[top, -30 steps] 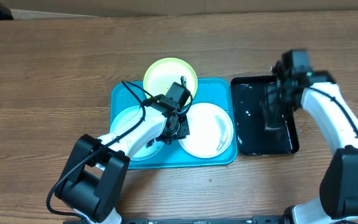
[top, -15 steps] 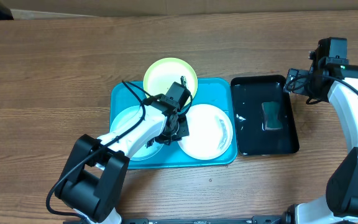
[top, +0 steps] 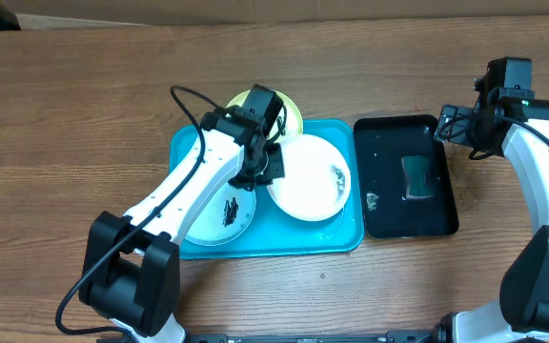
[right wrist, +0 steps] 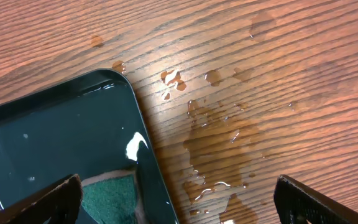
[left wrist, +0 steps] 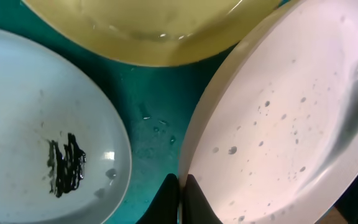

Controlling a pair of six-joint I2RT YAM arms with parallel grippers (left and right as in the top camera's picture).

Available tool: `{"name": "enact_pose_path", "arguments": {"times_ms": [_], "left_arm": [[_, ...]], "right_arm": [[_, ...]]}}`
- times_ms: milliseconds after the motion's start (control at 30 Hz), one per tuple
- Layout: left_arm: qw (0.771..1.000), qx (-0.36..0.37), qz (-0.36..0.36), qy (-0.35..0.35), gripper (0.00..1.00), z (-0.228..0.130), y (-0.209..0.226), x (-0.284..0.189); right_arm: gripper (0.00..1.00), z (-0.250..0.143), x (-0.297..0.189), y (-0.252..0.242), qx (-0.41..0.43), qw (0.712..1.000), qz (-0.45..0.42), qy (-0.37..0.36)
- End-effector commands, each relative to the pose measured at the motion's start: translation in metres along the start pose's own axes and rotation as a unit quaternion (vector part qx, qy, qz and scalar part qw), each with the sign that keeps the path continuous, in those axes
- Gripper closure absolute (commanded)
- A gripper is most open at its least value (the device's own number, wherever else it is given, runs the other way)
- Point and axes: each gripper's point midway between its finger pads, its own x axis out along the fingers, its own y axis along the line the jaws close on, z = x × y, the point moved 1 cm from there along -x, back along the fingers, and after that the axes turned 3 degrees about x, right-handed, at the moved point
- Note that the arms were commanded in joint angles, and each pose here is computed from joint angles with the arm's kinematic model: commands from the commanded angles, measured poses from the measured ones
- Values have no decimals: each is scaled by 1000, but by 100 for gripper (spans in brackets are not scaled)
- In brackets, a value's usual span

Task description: Clean dirty plates on tray and stack at the side

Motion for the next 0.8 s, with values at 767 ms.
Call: {"name": "enact_pose_path", "arguments": {"times_ms": [767], "left_arm": [[959, 136, -27, -246, 96, 50, -127, -61]], "right_arm": [[0, 3, 0, -1, 5, 1000, -1, -4]]}}
